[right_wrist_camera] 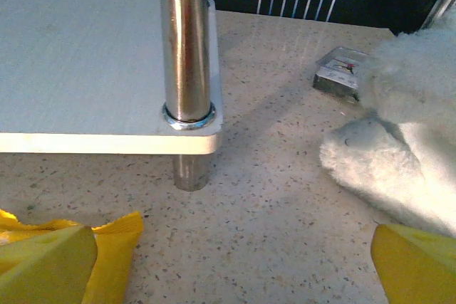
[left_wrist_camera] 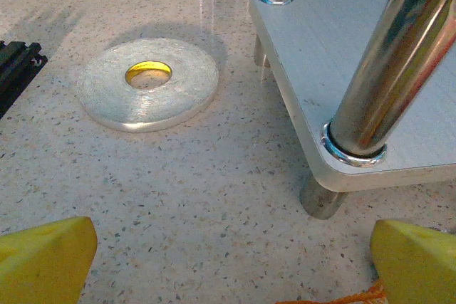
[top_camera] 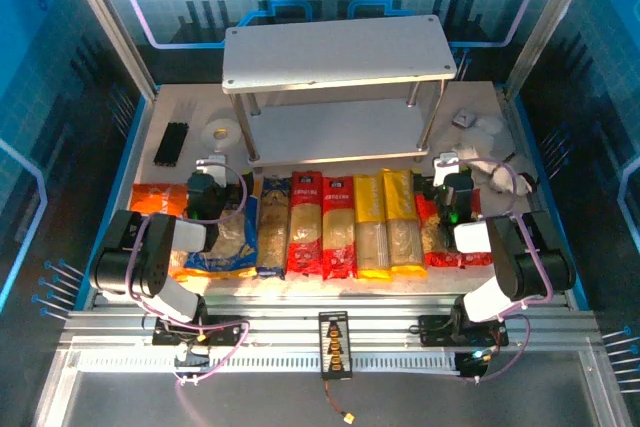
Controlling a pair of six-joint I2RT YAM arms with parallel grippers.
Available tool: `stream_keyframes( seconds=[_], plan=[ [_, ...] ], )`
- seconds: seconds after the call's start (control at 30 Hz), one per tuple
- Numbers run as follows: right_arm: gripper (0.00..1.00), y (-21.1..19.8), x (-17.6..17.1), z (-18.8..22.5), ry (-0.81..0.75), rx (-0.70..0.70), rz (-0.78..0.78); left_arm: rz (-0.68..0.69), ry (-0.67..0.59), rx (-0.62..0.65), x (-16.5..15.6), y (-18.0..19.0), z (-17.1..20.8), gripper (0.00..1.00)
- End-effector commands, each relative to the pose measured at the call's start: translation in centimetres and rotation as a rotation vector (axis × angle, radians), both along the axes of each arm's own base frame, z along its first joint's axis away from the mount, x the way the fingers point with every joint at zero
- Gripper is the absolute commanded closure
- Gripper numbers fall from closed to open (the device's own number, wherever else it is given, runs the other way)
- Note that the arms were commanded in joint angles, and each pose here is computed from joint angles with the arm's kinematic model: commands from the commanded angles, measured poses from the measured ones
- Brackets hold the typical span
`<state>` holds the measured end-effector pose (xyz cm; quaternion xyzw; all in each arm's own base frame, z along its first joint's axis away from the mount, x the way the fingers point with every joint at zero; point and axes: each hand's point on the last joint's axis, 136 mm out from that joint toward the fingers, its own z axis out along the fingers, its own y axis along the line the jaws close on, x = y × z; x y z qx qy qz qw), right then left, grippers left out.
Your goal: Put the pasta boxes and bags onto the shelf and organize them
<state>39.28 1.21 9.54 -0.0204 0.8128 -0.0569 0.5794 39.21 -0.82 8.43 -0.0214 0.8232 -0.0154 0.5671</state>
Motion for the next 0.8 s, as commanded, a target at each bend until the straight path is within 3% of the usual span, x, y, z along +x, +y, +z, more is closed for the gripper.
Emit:
stream_keyframes(
  seconds=[0.0,0.63,0.77],
  plan=[
    [0.00,1.4,0.5,0.4,-0.009,0.009,0.082,-0.002,-0.030,-0.019,0.7,0.1,1.1,0.00],
    [0.00,2.0,0.7,0.2,0.016,0.057,0.160,-0.013,-0.024,-0.034,0.7,0.1,1.1,0.01],
    [0.00,0.9,0.8,0.7,0.015,0.062,0.099,-0.058,-0.002,-0.035,0.9,-0.6,2.1,0.12]
  ],
)
